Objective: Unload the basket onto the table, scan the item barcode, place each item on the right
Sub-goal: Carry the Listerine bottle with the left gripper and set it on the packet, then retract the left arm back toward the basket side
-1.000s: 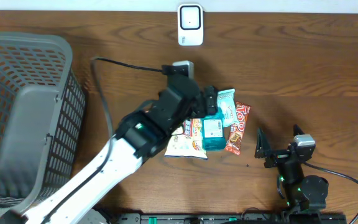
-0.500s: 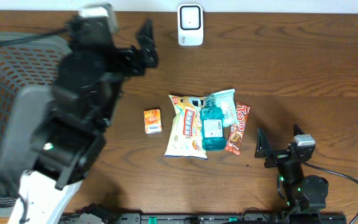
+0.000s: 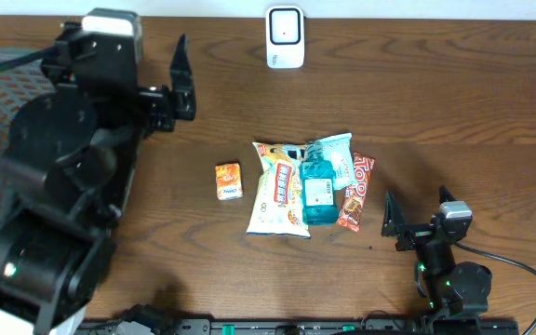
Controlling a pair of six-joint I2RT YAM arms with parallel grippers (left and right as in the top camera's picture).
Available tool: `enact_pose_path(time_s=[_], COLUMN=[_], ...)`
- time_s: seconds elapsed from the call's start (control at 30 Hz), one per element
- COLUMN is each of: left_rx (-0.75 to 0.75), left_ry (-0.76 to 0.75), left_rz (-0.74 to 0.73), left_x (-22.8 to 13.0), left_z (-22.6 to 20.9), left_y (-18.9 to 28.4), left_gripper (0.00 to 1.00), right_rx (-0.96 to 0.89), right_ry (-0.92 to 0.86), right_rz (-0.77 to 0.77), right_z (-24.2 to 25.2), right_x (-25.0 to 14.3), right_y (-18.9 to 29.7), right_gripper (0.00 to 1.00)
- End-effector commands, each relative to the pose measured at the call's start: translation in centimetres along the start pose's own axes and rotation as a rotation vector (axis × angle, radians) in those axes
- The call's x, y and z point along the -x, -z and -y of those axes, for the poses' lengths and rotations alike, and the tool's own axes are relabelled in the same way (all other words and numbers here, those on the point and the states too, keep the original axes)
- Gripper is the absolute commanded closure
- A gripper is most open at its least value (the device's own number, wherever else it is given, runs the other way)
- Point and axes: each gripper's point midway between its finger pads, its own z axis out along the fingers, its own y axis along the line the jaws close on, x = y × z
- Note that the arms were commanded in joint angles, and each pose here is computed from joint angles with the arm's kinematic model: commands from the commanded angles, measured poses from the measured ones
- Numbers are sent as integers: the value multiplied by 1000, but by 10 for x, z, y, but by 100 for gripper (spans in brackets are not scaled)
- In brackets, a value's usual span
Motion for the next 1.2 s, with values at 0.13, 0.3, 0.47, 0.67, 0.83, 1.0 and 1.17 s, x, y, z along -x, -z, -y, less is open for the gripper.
enact_pose_path(time_s=[0.13,0.3,0.47,0.67,0.83,1.0,1.17], left_rx=[8,2,-10,-152,-88,2,71], left_ry=[144,227,288,416,364,302,286], left_rz=[157,268,367,435,487,566,661], left_x=[32,44,55,69,72,73,74], left_z=[-29,-46,-56,-42,-52,-60,-63], left_y=[85,138,177,208,227,258,297], left_gripper=[2,2,2,2,2,2,2], right_rx=[1,1,1,1,1,1,1], right_ry=[-7,-7,-7,-7,-7,-7,-7], right_rz=[-4,-4,-4,-4,-4,-4,-4], right_z=[-1,-1,-1,-1,-1,-1,-1], right_x=[-1,-1,-1,-1,-1,-1,-1], right_y=[0,0,0,0,0,0,0], right_gripper=[1,1,1,1,1,1,1])
